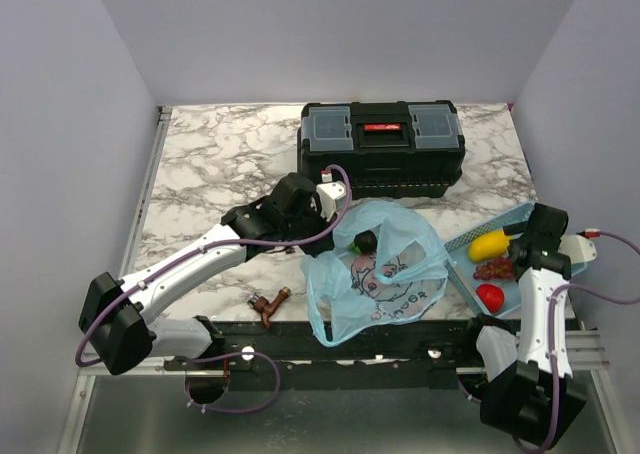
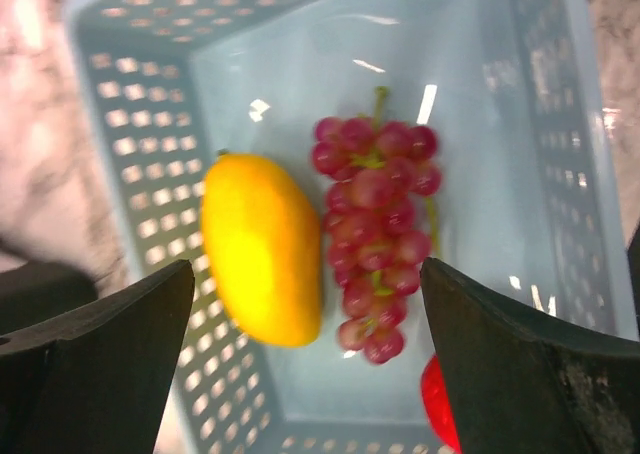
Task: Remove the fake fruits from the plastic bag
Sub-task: Place the fake fruit in the bin, then take out the fake fruit from the plastic bag.
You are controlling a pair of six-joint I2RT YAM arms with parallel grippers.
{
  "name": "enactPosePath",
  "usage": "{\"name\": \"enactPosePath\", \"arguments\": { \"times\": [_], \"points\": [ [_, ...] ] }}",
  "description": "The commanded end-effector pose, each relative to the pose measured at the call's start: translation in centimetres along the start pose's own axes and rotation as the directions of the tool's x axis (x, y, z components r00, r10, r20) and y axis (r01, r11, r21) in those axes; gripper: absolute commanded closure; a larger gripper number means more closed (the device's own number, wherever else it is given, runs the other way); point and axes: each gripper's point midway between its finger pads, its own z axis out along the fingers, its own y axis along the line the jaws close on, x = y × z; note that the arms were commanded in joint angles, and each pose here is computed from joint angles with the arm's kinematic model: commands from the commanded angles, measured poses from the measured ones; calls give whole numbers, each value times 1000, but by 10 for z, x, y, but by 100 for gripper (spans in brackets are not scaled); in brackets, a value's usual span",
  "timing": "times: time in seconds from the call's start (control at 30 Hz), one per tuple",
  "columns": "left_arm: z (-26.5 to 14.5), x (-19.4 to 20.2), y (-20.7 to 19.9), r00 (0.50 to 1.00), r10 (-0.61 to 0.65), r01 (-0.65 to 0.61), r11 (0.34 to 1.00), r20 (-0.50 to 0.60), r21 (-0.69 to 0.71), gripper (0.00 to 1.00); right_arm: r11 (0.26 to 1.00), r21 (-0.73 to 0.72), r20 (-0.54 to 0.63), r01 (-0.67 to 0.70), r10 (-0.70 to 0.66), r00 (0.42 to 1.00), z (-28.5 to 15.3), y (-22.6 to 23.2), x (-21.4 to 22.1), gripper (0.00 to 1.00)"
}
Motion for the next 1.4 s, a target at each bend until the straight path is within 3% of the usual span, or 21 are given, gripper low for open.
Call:
{"name": "enactPosePath", "arguments": {
  "times": [0.0,0.13,0.27,0.47,0.57,0.83,0.9,0.93,1.03,1.2,1.27,1.37],
  "points": [
    [-8,-27,-4,995,47,-47,999,87,-11,100,979,-202,-52,-9,-2,999,-47,34,-11,1],
    [-9,-28,-2,992,76,-74,997,104,-18,100,869,-492,-63,50,-93,994,-108,70,-16,0],
    [-6,-24,0,990,90,-89,996,106,-18,100,641,-756,-27,131,-231,973,-186,104,-17,0],
    [-1,-20,5,990,105,-102,994,97,-35,100,325,-943,-65,71,-389,919,-256,142,0,0],
    [2,-17,4,992,94,-93,995,86,-21,100,220,-976,-99,5,-460,883,-277,153,13,0],
    [-1,-17,1,993,93,-92,996,75,-11,100,81,-995,-100,-61,-682,724,-314,172,68,1],
    [0,-16,-1,994,89,-90,996,69,0,100,46,-996,-81,-71,-752,654,-336,171,106,3],
    [-1,-18,-1,993,90,-90,996,71,0,100,66,-997,-69,-29,-759,648,-337,173,121,5],
    [-1,-17,1,994,84,-84,996,72,-11,100,9,-1000,-8,-2,-818,575,-364,155,173,6],
    [-3,-17,5,995,73,-70,997,74,-37,100,3,-994,50,109,-880,472,-356,118,246,24],
    [-4,-16,9,995,65,-61,996,70,-59,100,38,-982,58,188,-875,480,-334,107,257,35],
    [-5,-13,14,996,62,-56,994,59,-90,100,84,-962,67,259,-850,523,-302,100,257,40]
  ]
}}
